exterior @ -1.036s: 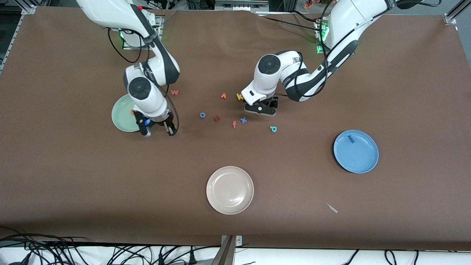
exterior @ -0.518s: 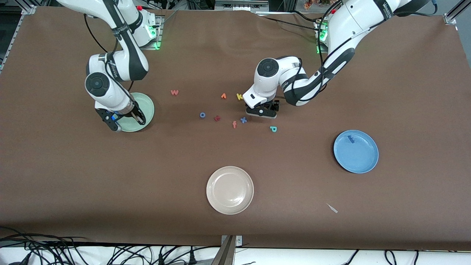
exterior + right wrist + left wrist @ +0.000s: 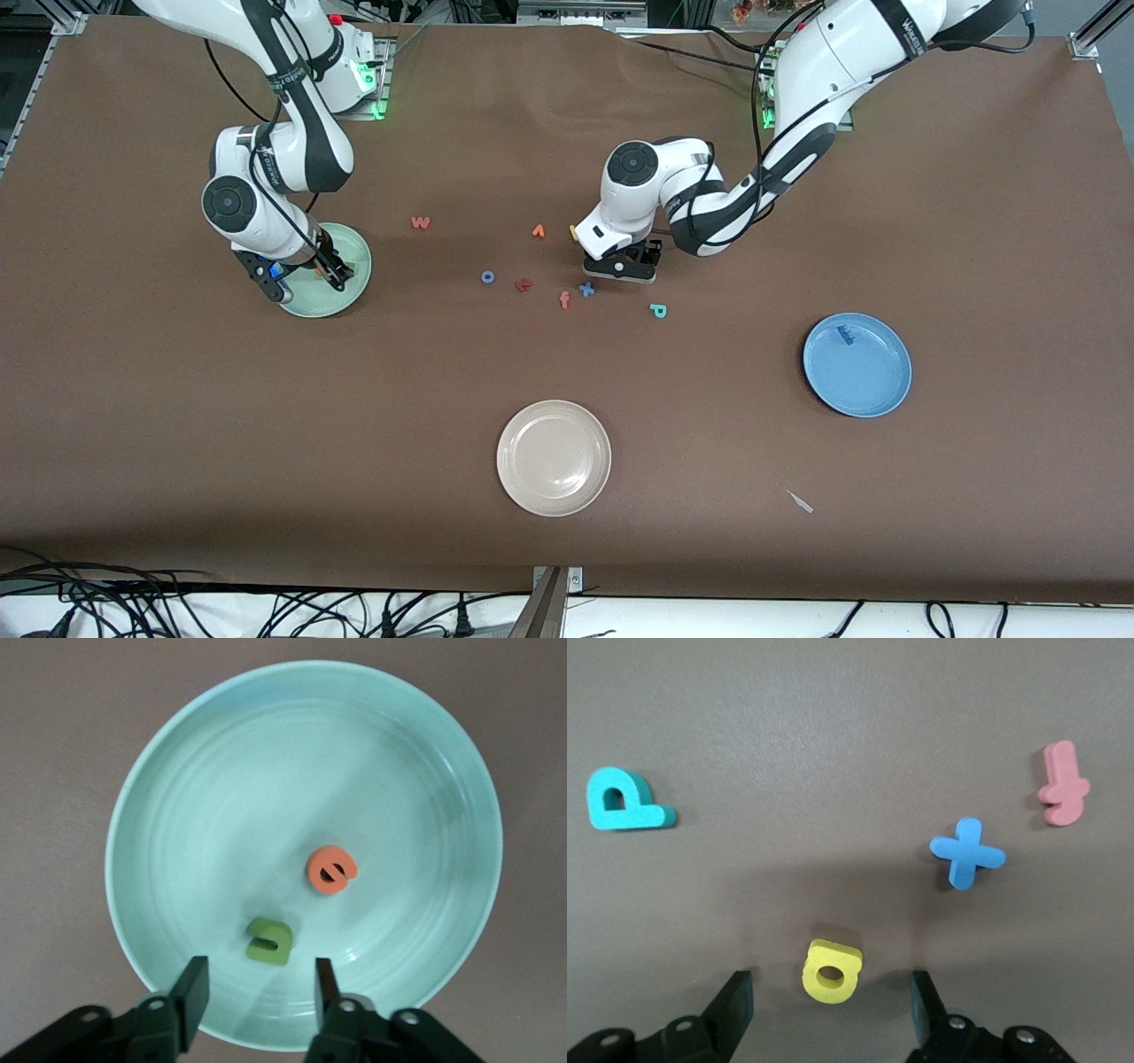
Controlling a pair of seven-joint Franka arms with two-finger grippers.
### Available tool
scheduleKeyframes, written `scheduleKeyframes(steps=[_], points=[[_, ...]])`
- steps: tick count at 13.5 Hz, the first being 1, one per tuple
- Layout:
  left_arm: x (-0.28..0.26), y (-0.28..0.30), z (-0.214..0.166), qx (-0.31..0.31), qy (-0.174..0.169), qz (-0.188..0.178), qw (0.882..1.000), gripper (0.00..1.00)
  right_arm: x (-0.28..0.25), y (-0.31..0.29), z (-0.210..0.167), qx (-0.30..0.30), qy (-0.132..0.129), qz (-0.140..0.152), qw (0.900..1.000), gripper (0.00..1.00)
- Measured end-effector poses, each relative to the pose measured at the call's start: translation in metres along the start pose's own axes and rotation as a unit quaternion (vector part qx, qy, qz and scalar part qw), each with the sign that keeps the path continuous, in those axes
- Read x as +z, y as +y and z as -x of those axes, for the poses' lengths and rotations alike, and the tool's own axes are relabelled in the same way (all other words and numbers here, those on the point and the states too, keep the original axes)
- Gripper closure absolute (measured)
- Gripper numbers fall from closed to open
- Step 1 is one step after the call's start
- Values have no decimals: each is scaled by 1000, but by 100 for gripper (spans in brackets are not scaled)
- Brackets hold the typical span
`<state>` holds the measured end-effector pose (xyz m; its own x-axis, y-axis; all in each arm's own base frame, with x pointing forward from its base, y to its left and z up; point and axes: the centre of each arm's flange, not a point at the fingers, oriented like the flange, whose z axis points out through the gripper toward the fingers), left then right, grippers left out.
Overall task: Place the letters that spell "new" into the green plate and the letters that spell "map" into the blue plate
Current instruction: 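Drop the green u on green plate while the left gripper grasps yellow letter, then place yellow letter on blue plate while the right gripper grasps pink M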
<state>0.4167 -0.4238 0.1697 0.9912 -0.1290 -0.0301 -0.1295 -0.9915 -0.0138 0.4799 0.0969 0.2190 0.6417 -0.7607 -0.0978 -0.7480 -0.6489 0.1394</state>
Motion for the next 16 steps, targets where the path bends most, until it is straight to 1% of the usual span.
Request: scheduleKeyframes(steps=[1,2,3,4,5,6,7,8,9,10,11,12,13,14,15,16], points=[[1,1,0,0,-1,-1,1000,25,-4,-2,0,-1,1,-4,1000,30],[2,1,0,-1,-1,-1,1000,25,-10,-3,0,-3,1,-6,1000,19],[1,2,-1,-1,1,1,1000,32,-16,-3,4,-7,-4,-4,1000,7],[1,2,-1,-1,1,1,1000,32,-23,-4,11,-16,-11,0,1000,0],[0,3,-2,-2,3,3,1000,40,-31,-6,23,-27,-17,2,999,0],[-1,3,-3,-2,4,4,1000,44,-40,-10,39,-44,-22,3,999,0],[-1,2,-4,-3,4,4,1000,46,-47,-16,60,-59,-25,3,998,0],[-2,2,-5,-4,5,5,1000,51,-51,-22,79,-56,-25,-1,998,0],[-2,2,-5,-4,5,5,1000,51,-53,-25,93,-33,-22,-5,999,0],[-2,3,-5,-4,6,6,1000,56,-51,-27,101,-6,-20,-7,1000,1],[-2,3,-5,-4,6,6,1000,56,-47,-27,105,30,-19,-9,999,2],[-3,3,-6,-4,6,6,1000,61,-43,-25,109,75,-19,-8,997,2],[-3,3,-6,-4,6,6,1000,61,-37,-22,111,111,-17,-9,994,6],[-3,3,-6,-4,7,6,1000,67,-31,-17,114,132,-15,-14,991,7],[-3,3,-6,-4,7,6,1000,67,-24,-12,116,143,-13,-20,990,6],[-4,3,-7,-5,7,6,1000,71,-18,-6,119,147,-10,-27,989,6]])
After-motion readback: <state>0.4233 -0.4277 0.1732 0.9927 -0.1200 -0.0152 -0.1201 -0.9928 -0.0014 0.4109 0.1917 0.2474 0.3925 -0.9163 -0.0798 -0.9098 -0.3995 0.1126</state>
